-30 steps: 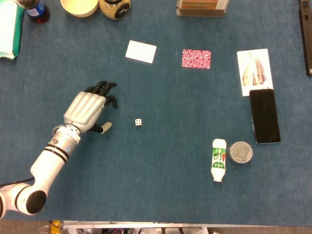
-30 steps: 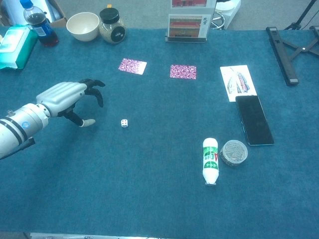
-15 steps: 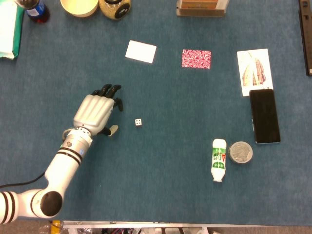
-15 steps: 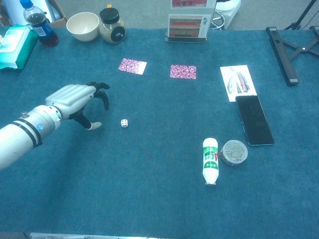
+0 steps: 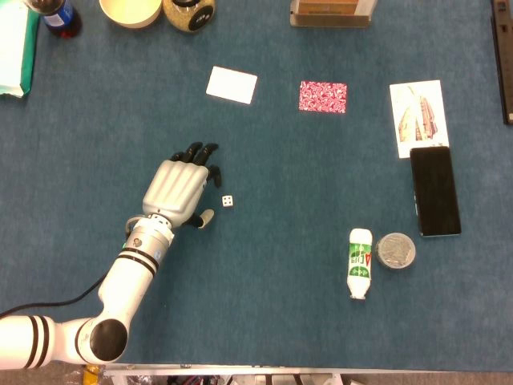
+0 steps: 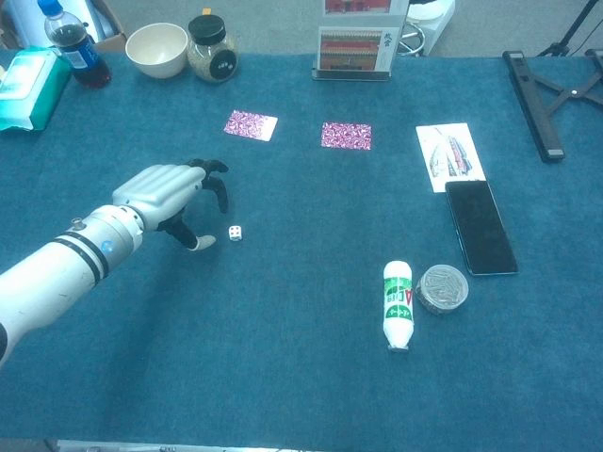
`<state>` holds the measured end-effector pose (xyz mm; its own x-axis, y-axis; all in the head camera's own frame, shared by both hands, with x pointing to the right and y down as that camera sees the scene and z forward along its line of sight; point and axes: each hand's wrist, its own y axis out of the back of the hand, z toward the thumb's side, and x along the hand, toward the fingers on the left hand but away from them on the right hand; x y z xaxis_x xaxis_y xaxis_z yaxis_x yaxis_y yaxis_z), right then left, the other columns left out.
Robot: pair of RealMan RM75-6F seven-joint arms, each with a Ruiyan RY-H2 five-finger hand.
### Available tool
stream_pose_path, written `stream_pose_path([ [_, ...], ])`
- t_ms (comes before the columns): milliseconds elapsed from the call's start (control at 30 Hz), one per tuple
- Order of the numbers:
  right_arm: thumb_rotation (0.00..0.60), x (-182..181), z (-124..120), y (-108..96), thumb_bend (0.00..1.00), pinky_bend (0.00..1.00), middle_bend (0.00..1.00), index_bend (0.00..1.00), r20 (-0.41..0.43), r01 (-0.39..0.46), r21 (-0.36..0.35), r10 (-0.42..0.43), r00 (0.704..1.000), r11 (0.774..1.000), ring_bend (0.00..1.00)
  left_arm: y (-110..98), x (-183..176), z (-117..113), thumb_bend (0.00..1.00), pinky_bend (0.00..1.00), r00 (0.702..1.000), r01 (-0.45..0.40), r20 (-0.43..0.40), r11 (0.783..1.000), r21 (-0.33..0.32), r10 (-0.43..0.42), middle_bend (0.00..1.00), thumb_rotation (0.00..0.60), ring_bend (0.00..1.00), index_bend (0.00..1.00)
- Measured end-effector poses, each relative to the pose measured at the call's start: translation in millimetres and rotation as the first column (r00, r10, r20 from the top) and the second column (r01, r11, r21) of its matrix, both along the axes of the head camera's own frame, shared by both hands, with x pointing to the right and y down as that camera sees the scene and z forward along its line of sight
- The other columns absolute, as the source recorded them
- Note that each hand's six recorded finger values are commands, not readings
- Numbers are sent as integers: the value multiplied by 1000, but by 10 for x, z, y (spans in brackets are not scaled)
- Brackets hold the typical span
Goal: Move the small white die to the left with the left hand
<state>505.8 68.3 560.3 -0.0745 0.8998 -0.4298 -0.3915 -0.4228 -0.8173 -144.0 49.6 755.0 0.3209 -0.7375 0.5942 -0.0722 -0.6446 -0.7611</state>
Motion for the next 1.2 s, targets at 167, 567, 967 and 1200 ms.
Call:
stream_pose_path([
  [167,600,3,-1,2,5,339,410,544,1,-1,0,1,1000,1000,307,23,54,-2,264,198,1000,-6,-10,1000,-1,6,72,600,43,396],
  [567,600,13,-23,11,4,339,410,544,0,-5,5,5,1000,1000,307,55,149,48,264,198,1000,-3,-27,1000,-14,2,72,600,43,399],
  [967,600,17,-37,11,5,339,410,544,4,-8,7,8,1000,1000,307,46,175,124,264,198,1000,0,-31,1000,-14,-1,72,600,43,403],
  [1200,600,-20,-88,-13,4,339,410,544,24,-3,29,2,1000,1000,307,40,164,179,264,198,1000,9,-25,1000,-21,-9,72,600,43,410],
])
